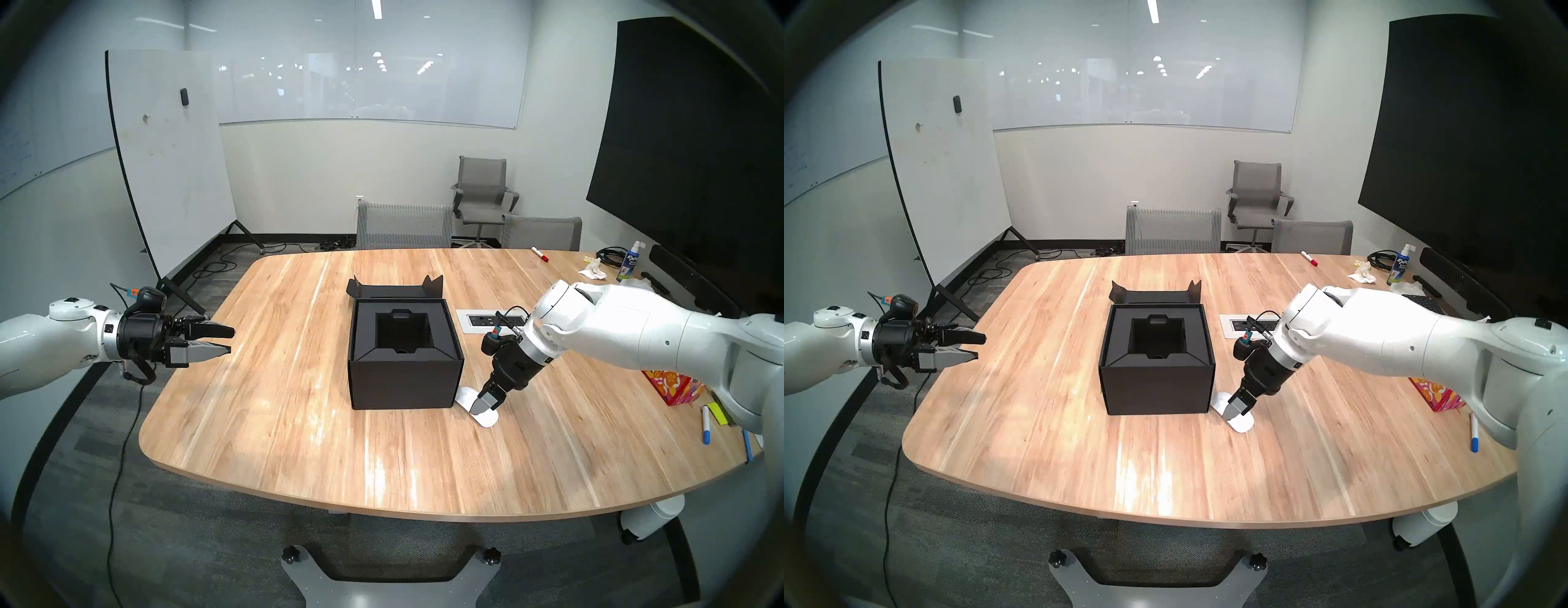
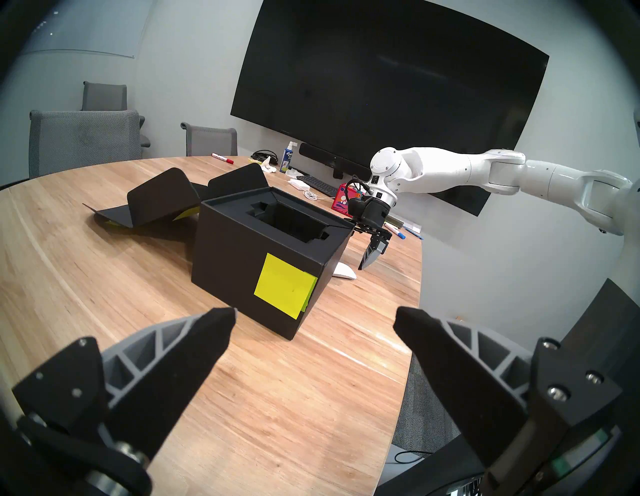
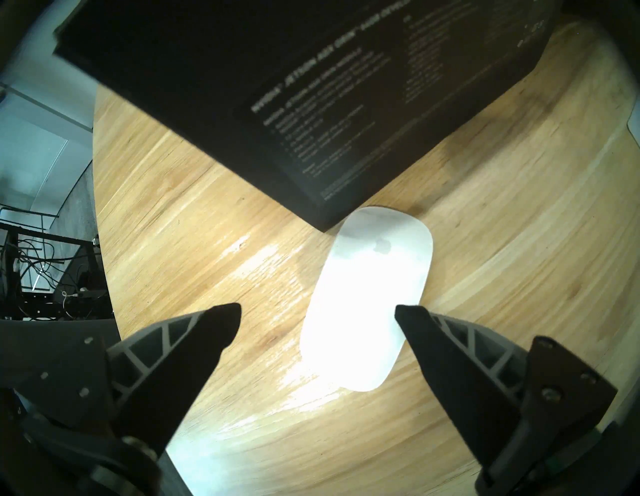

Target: Open the box and place the mouse inside

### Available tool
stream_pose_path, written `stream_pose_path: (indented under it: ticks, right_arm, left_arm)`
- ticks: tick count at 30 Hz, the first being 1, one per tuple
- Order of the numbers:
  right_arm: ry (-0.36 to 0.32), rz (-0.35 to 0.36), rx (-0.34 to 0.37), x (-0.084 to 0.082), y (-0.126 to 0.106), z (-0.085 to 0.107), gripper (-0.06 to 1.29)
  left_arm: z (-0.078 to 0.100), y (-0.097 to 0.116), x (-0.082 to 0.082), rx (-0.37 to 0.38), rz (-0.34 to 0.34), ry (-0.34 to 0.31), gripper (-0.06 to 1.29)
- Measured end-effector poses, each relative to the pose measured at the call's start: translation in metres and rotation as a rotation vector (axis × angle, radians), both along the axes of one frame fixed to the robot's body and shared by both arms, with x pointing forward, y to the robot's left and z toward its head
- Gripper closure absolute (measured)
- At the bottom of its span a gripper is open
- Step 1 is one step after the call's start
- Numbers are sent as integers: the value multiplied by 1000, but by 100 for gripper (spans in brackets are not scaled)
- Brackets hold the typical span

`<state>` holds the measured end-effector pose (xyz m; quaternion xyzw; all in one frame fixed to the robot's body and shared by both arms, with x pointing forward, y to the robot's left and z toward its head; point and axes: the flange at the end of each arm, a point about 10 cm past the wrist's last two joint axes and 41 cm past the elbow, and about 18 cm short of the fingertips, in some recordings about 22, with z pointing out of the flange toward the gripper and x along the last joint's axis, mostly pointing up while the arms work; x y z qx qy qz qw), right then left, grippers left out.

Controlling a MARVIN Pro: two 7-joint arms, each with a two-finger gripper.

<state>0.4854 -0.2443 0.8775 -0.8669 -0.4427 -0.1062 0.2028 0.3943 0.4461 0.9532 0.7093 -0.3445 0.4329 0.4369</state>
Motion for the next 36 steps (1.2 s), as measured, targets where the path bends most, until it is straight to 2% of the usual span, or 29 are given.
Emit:
stream_pose_path:
  ticks: [24,36]
  right_arm:
    - [0,-2,-5,0,-1,-1,3]
    - [38,7,-87,-1,1,-6,3]
  left_arm:
    - [0,0,0,0,0,0,-2]
    - [0,0,0,0,0,0,-2]
